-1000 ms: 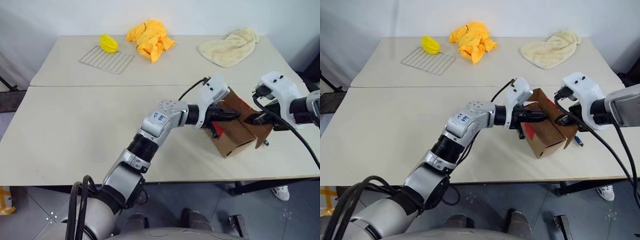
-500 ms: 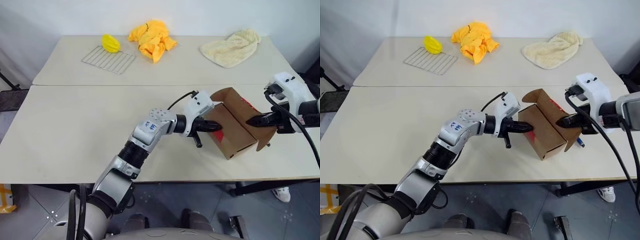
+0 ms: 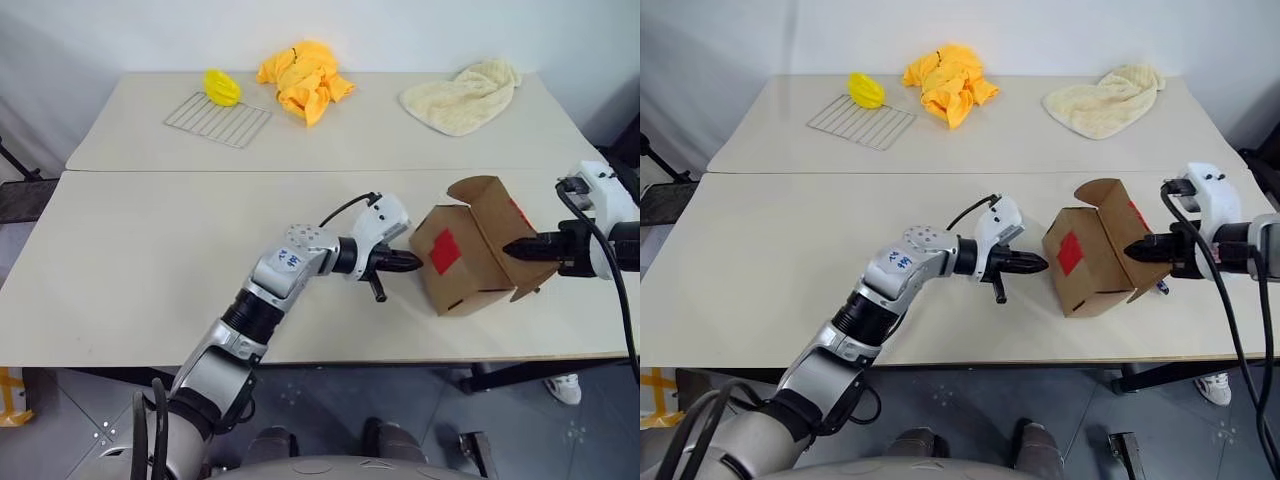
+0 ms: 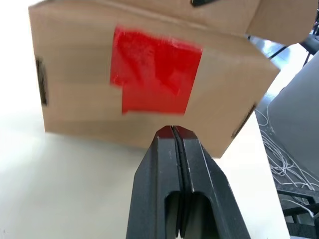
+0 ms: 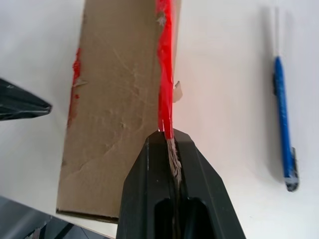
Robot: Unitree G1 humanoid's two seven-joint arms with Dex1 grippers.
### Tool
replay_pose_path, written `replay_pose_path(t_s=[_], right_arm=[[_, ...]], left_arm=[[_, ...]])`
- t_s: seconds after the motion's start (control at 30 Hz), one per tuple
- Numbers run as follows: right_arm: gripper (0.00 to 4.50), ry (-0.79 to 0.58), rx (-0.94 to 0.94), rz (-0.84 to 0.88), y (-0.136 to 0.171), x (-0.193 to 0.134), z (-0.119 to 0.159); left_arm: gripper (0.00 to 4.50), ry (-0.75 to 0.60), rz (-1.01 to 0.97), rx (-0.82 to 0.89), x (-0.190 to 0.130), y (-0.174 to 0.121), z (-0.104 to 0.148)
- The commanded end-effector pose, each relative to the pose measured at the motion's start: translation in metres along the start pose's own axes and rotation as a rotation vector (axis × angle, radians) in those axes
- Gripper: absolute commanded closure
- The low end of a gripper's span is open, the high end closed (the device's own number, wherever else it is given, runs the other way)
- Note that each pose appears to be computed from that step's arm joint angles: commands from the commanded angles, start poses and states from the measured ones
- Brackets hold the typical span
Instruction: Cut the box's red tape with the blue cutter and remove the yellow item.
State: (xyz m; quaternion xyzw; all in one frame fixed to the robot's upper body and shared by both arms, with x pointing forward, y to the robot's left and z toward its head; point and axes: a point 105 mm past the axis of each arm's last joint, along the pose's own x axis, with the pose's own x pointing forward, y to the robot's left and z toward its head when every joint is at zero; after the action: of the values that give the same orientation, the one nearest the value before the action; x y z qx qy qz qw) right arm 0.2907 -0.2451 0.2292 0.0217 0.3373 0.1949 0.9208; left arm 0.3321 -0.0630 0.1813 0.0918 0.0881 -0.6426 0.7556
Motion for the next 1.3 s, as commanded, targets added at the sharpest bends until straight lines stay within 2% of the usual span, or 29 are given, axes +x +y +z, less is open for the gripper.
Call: replay_pose_path(t_s=[0.03, 0.2, 0.4, 0.6, 0.83, 1.17, 1.3], right_arm=[[4.46, -0.003, -0.04, 0.015, 0.009, -0.001, 0.001], [4.46, -0.003, -0.09, 0.002, 0.015, -0.004, 0.004], [4.46, -0.015, -0.132, 0.01, 0.023, -0.006, 0.011], [4.46, -0.011, -0.153, 0.012, 0.027, -0.005, 0.011], [4.46, 0.004, -0.17, 0.023, 0.031, -0.01, 0.006], [4.46, 0.015, -0.171, 0.027, 0.031, -0.01, 0.004], [4.46, 0.015, -0.171, 0.03, 0.031, -0.01, 0.005]], left_arm=[[4.5, -0.135, -0.026, 0.059, -0.009, -0.005, 0.051], [4.5, -0.139, -0.019, 0.098, -0.007, 0.001, 0.065], [4.5, 0.018, -0.033, 0.271, 0.021, -0.002, 0.046], [4.5, 0.04, -0.03, 0.343, 0.037, -0.001, 0.051], [4.5, 0.166, -0.037, 0.413, 0.036, 0.003, 0.024], [4.5, 0.22, -0.054, 0.402, 0.034, 0.0, -0.002], [4.5, 0.23, -0.048, 0.411, 0.034, 0.001, -0.004]])
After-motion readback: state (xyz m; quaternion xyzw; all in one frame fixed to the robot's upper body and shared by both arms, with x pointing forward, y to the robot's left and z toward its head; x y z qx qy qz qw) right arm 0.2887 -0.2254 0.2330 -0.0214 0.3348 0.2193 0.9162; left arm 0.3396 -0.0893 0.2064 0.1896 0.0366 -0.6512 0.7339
